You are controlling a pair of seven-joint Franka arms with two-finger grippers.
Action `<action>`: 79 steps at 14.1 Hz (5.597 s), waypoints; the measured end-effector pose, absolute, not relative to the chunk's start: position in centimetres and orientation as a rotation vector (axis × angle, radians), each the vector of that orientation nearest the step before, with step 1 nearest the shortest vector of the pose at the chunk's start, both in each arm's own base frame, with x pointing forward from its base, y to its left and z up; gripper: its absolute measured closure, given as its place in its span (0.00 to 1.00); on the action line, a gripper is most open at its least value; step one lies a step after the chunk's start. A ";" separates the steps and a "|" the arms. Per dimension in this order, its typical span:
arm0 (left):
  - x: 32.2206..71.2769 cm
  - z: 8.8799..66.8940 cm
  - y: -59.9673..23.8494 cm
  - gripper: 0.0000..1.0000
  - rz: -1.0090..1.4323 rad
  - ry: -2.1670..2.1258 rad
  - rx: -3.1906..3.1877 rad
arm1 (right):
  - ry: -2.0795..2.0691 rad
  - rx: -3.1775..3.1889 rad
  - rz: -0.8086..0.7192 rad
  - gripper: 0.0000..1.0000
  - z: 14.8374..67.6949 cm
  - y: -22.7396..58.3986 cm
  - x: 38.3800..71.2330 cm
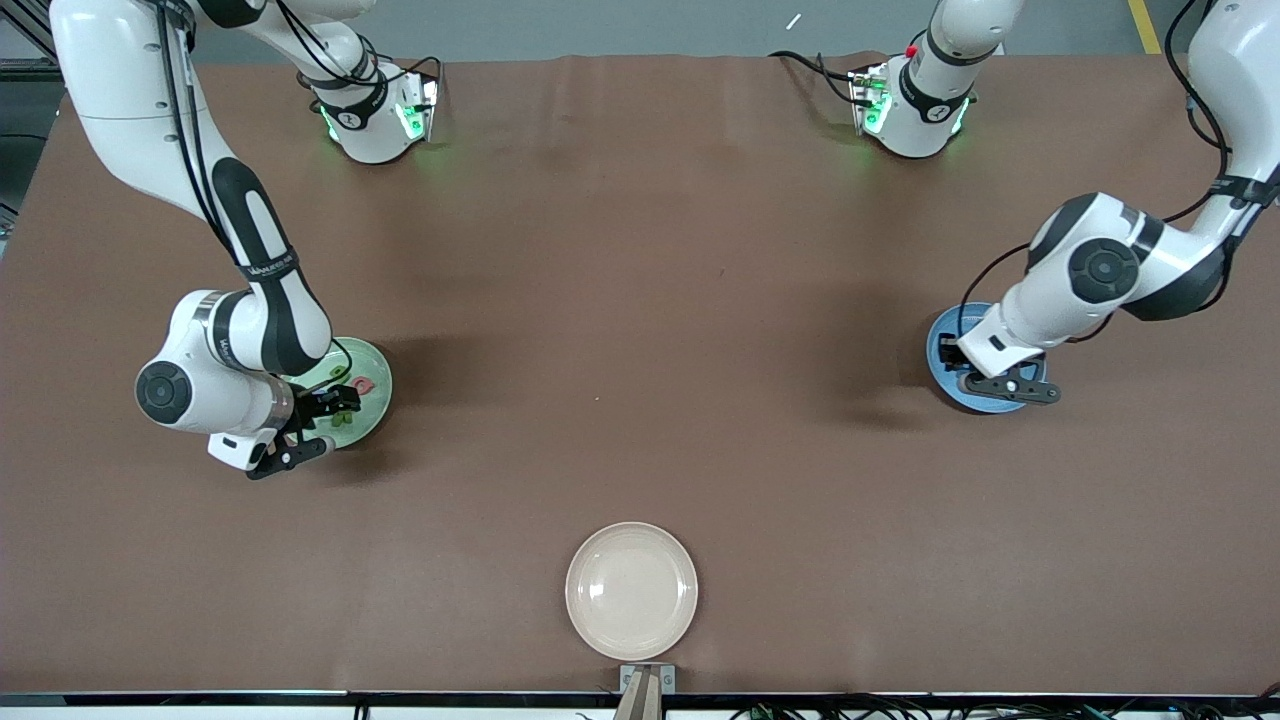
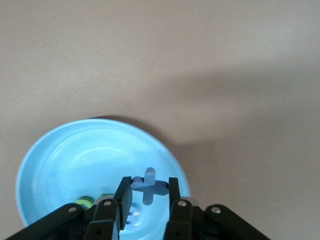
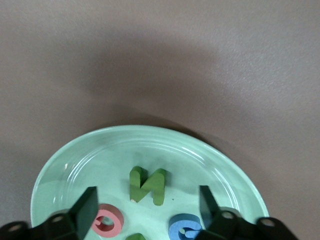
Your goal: Sort upper and lower case letters into plates
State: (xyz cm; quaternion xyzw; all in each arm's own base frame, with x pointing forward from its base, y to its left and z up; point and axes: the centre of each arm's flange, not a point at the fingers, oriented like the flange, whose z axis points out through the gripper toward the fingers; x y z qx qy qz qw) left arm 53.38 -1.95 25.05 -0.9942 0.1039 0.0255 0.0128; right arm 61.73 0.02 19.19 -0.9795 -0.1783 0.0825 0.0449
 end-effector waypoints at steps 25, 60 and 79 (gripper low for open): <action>55.6 19.7 2.9 0.22 0.136 0.534 -3.032 | 0.188 -3.152 0.295 0.00 50.3 -2.4 59.5; 62.3 45.6 0.2 0.00 0.208 0.134 -3.143 | 0.048 -3.158 0.176 0.00 57.0 -8.7 59.1; 56.9 60.0 0.4 0.00 -0.142 0.048 -3.162 | -0.056 -3.124 0.219 0.00 61.0 -6.0 55.2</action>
